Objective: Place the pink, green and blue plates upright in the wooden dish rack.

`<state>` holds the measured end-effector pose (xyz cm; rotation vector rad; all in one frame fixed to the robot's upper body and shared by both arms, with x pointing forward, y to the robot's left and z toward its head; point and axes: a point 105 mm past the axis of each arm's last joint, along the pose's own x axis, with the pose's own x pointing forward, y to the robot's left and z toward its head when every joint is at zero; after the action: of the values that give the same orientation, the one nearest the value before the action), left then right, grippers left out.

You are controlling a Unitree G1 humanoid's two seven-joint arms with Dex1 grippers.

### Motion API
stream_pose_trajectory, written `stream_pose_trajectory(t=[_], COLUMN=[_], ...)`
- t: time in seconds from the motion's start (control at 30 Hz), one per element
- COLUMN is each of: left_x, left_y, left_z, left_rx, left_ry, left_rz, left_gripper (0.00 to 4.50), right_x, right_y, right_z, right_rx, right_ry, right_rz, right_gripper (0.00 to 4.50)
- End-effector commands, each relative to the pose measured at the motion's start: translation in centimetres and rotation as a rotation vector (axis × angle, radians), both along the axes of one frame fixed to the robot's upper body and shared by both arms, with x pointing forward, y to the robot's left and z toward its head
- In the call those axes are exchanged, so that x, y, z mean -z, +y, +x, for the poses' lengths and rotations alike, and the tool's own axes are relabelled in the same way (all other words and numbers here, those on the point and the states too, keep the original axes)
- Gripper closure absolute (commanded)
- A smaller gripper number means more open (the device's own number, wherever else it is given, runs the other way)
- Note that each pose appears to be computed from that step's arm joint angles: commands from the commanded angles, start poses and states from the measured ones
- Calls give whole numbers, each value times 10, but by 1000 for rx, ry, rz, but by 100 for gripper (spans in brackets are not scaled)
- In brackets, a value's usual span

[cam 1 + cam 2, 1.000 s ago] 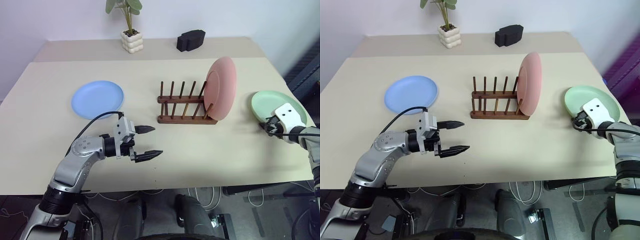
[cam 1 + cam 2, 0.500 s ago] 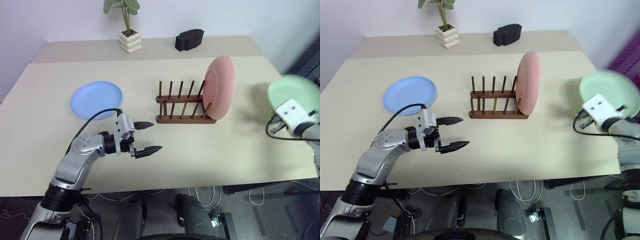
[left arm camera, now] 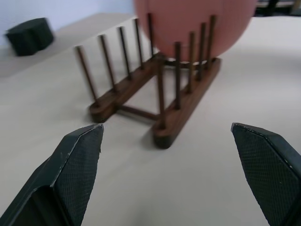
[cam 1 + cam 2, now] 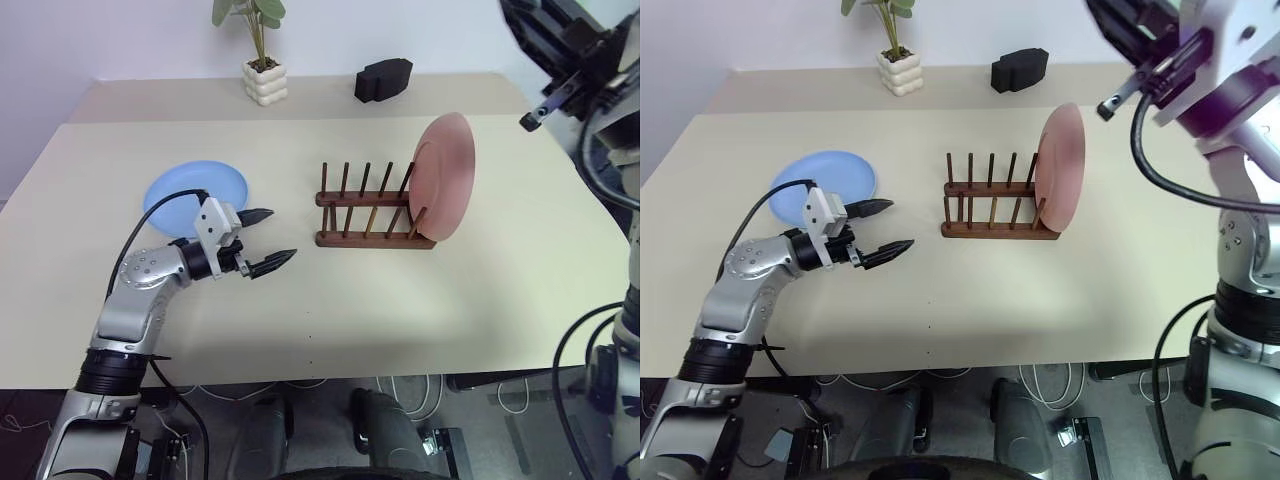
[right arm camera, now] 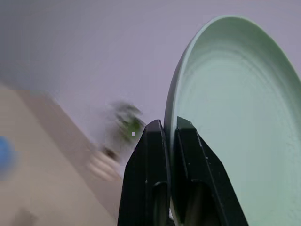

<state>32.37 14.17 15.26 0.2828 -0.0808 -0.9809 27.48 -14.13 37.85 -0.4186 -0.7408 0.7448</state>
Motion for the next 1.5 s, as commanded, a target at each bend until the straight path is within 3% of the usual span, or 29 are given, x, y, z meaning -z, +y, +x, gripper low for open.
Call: stream_pose_trajectory(t=[0.03,0.17,0.4,0.53,1.5], left_x=[-9,-7,-4,-4,3], left_y=[4,4,6,6,2], left_z=[-2,-5,-8,-9,-11], left_rx=[-8,-12,-15,-13,11], left_ry=[-47,-43,-38,-34,-19], left_rz=[-2,-10,-13,-11,-35], left_gripper=[0,0,0,0,0], right_x=[2,17,50,64,113], right_y=[23,41,28,26,21], right_z=[-20,-15,19,24,49], right_rx=[-222,-400,-354,-375,-262], right_ry=[96,310,575,672,940], right_rz=[70,263,547,646,839], right_gripper=[448,448,448,448,448])
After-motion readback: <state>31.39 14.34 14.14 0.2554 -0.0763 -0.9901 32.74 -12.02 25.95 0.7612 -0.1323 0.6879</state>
